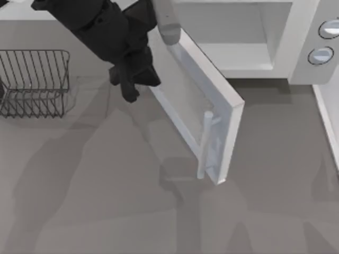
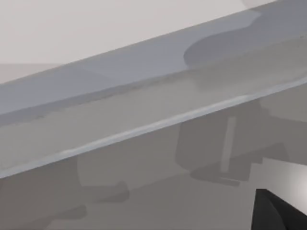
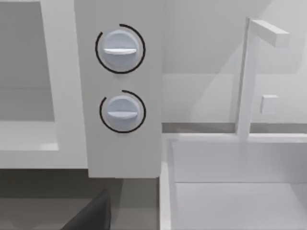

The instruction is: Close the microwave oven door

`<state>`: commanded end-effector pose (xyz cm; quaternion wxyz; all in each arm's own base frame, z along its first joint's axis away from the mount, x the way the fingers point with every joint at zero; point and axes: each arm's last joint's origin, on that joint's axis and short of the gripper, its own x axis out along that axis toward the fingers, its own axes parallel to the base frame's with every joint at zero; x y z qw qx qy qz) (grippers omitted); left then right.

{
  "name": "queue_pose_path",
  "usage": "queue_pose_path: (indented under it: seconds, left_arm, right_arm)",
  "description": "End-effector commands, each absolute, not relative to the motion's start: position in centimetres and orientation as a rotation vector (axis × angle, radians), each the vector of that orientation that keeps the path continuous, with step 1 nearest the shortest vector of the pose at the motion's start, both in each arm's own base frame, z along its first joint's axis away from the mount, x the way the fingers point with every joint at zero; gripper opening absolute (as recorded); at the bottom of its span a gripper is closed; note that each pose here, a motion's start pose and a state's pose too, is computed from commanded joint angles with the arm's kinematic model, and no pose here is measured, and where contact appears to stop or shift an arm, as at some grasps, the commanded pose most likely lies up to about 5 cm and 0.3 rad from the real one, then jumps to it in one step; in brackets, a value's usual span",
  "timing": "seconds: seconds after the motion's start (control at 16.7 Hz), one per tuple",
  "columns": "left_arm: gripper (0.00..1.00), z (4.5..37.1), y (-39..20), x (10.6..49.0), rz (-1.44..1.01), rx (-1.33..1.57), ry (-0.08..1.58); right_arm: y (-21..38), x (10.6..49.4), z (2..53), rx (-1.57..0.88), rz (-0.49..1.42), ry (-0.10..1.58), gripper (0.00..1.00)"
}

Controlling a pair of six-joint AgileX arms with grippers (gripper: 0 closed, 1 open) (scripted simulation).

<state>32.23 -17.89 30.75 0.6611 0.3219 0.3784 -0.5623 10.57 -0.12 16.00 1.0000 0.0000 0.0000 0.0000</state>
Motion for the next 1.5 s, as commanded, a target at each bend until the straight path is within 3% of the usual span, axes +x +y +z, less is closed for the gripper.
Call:
queue_pose_path:
  seconds: [1.5]
  left_arm:
    - [0.0, 30.8, -21.4, 32.2, -1.264, 0.722, 0.858]
  right_arm:
    - [-0.1, 10.6, 16.0, 0.0, 0.0, 0.0, 1.0]
